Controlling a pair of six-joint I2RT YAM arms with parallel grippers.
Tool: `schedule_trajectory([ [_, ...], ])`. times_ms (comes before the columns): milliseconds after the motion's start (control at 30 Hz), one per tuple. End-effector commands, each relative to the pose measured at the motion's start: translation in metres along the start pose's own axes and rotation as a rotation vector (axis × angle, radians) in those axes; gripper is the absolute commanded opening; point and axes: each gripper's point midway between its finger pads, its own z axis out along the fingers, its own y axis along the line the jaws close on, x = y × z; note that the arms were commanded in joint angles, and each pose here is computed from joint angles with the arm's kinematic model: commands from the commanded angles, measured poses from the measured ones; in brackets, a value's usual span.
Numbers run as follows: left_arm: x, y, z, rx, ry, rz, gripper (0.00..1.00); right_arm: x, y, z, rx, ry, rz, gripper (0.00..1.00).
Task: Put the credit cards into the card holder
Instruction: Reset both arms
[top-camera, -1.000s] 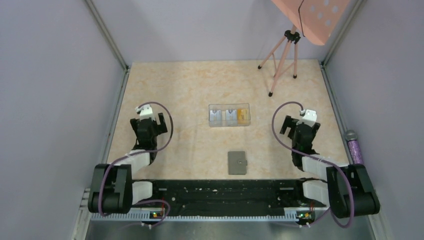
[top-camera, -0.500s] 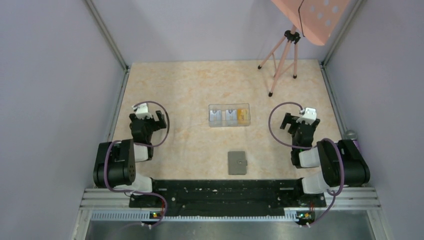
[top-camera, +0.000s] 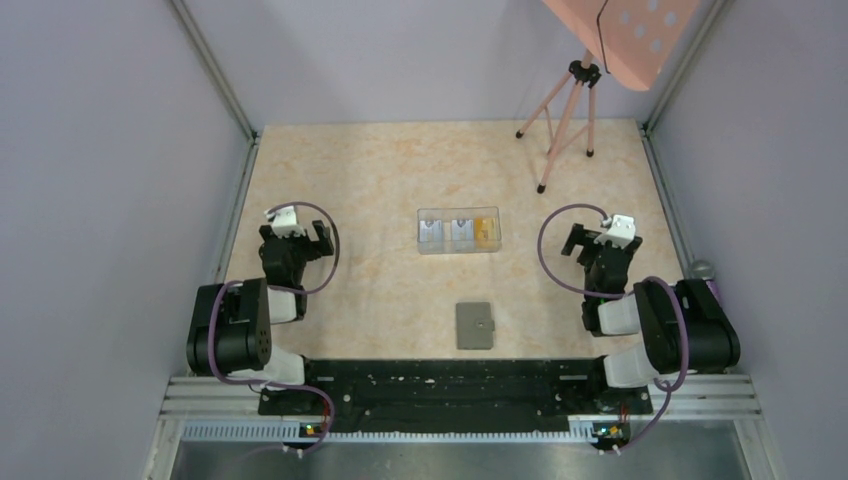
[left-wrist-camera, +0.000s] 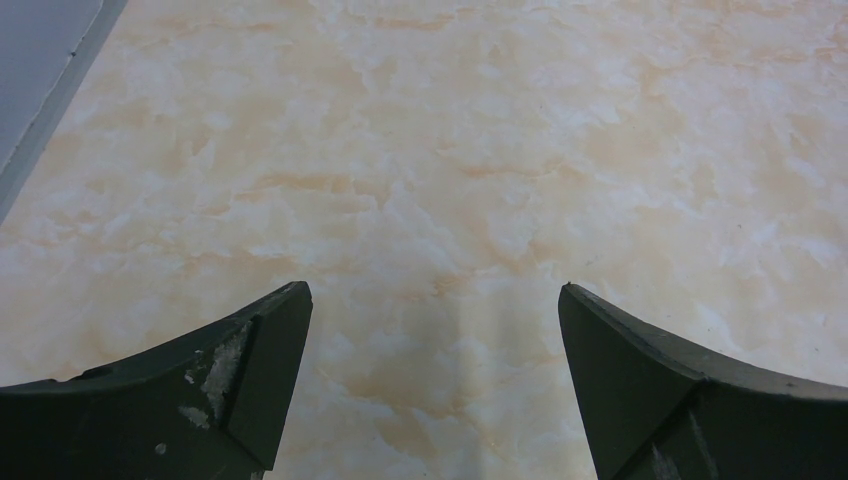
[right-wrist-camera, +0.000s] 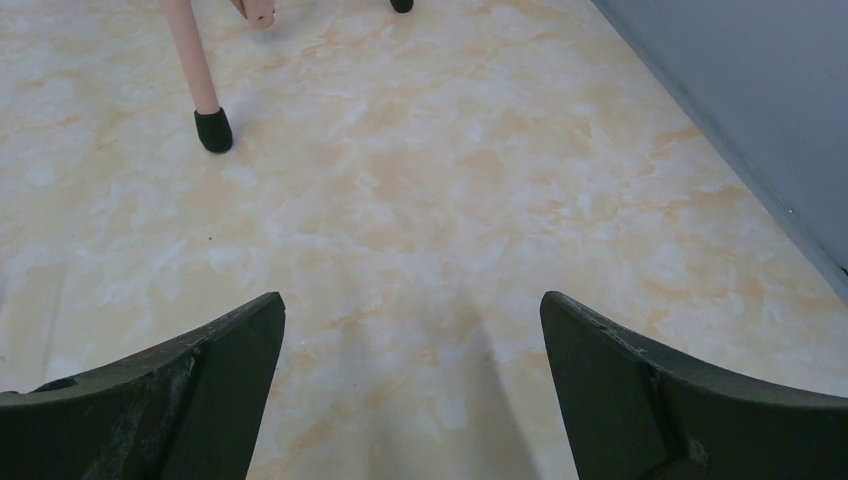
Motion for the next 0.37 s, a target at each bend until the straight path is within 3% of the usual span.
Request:
schedule_trajectory([
  [0, -0.0245, -0.0038, 0.0045, 0.019, -0.082, 0.03, 0.99, -0.0228, -0.0012, 0.0057, 0.012, -0.079, 0.032, 0.99],
  [333, -0.0227, -0.0034, 0.0064, -0.005, -0.07, 0.037, 0.99, -0.0228, -0.0014, 0.0057, 0.012, -0.079, 0.03, 0.99],
])
